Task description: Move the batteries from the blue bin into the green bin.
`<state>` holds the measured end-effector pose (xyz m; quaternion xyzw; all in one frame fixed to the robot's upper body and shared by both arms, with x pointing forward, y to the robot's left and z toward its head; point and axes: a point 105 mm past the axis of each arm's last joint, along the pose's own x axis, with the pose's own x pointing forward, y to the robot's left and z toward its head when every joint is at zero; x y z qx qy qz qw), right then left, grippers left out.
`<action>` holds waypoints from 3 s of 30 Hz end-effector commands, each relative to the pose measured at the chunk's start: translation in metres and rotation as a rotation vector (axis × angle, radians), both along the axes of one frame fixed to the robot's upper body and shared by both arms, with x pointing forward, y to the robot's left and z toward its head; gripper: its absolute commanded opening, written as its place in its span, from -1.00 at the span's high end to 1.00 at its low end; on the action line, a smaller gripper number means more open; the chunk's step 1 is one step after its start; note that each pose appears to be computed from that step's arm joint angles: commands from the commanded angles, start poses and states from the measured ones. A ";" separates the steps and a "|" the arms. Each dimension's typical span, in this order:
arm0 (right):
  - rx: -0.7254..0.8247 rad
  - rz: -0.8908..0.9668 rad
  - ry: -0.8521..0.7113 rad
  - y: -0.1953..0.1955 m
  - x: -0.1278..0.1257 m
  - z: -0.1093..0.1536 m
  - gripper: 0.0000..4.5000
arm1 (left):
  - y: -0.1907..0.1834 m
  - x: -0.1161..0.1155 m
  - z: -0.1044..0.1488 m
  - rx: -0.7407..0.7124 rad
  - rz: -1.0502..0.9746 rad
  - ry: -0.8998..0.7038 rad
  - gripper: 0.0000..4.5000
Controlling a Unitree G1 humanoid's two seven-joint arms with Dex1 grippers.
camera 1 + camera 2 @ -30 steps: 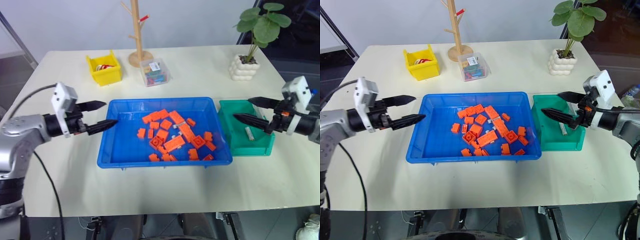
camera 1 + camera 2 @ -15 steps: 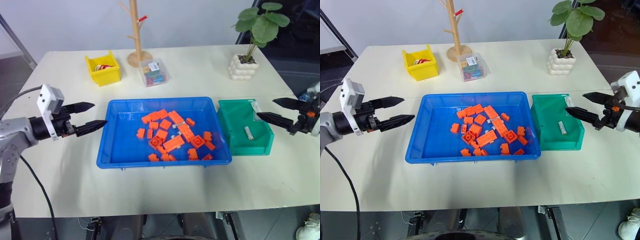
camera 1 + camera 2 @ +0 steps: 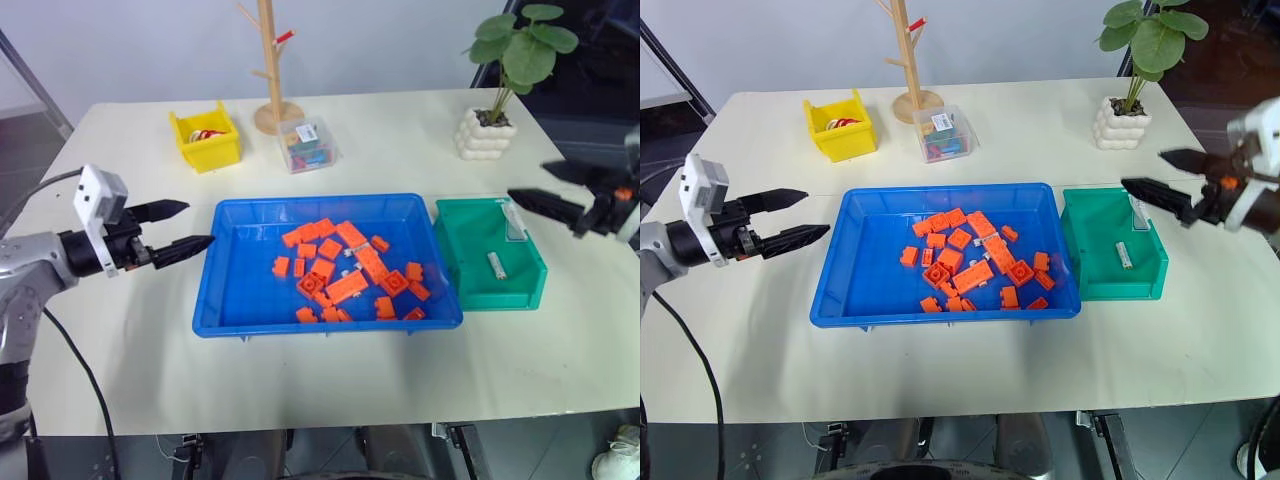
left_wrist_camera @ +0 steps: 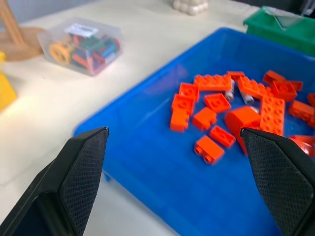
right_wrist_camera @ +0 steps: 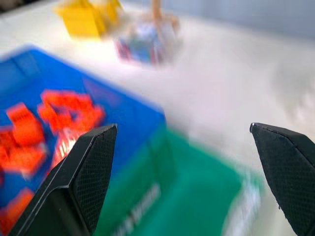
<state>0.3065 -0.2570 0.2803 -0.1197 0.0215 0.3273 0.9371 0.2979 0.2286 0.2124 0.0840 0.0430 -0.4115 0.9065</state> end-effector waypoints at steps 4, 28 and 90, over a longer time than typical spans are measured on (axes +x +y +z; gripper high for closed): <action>-0.080 0.180 0.020 0.054 -0.003 -0.006 -0.97 | -0.012 0.000 0.008 -0.004 -0.035 -0.044 -1.00; -0.535 0.846 0.141 0.166 0.012 -0.126 -0.97 | -0.022 -0.026 -0.014 0.037 -0.079 0.068 -1.00; -0.595 0.901 0.128 0.184 0.023 -0.146 -0.61 | -0.039 -0.032 -0.013 0.049 -0.139 0.056 -1.00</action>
